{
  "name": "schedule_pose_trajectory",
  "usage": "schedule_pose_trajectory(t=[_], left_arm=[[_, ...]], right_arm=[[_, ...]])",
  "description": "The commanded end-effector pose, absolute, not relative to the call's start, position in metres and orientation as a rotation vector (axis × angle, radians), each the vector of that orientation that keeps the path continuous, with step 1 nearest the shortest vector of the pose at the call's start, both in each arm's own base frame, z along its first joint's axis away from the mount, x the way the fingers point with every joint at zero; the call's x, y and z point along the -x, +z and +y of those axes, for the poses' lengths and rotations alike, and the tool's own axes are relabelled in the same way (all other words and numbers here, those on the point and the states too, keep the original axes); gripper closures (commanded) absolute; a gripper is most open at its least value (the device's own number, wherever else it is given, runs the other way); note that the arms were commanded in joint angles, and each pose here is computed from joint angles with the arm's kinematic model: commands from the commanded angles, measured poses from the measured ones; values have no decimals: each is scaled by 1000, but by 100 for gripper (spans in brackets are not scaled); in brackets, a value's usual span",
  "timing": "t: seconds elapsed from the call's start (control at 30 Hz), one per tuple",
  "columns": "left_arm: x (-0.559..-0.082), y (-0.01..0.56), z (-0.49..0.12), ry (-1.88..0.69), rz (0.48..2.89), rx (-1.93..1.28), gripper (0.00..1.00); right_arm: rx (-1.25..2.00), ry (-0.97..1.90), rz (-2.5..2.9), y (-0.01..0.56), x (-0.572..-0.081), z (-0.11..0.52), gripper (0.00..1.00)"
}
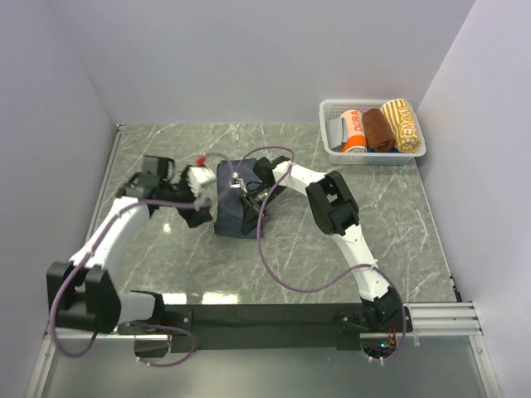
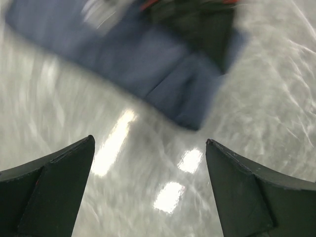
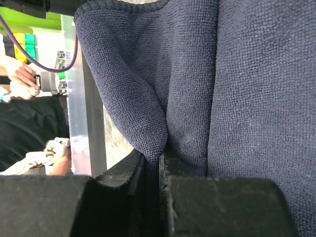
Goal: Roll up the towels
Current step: Roll the towel
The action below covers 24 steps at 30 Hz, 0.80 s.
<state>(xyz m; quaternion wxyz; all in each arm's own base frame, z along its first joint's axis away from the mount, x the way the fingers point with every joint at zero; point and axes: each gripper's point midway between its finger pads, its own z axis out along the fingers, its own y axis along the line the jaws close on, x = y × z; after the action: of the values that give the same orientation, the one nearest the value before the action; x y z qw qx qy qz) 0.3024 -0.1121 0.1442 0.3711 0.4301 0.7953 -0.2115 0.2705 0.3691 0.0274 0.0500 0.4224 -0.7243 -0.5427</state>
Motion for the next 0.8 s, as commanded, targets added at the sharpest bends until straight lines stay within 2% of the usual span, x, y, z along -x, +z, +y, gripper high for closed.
schedule_pose_trajectory(t=[0.0,0.3,0.33,0.37,0.47,0.77], left_arm=[[-303,151,-134,-333,1808,-1351,1],[-254,105,-187,-189,1511,-1699,2],[-270,116,-191,-114,1462,-1636,5],[-270,114,-196,-107,1440,-1642,11],[-273,108,-202,-109,1418,-1645,22],[-283,76,-210,-82,1366,-1727,27]], right_arm=[[-1244,-1529,-2280,-10,-280,357,100],[-1138,-1529,-2294,-17,-280,360,100],[-1135,-1528,-2293,-18,-280,360,100],[-1123,-1524,-2291,-20,-279,360,100],[-1107,-1515,-2286,-24,-278,360,100],[-1047,-1523,-2288,-24,-280,360,100]])
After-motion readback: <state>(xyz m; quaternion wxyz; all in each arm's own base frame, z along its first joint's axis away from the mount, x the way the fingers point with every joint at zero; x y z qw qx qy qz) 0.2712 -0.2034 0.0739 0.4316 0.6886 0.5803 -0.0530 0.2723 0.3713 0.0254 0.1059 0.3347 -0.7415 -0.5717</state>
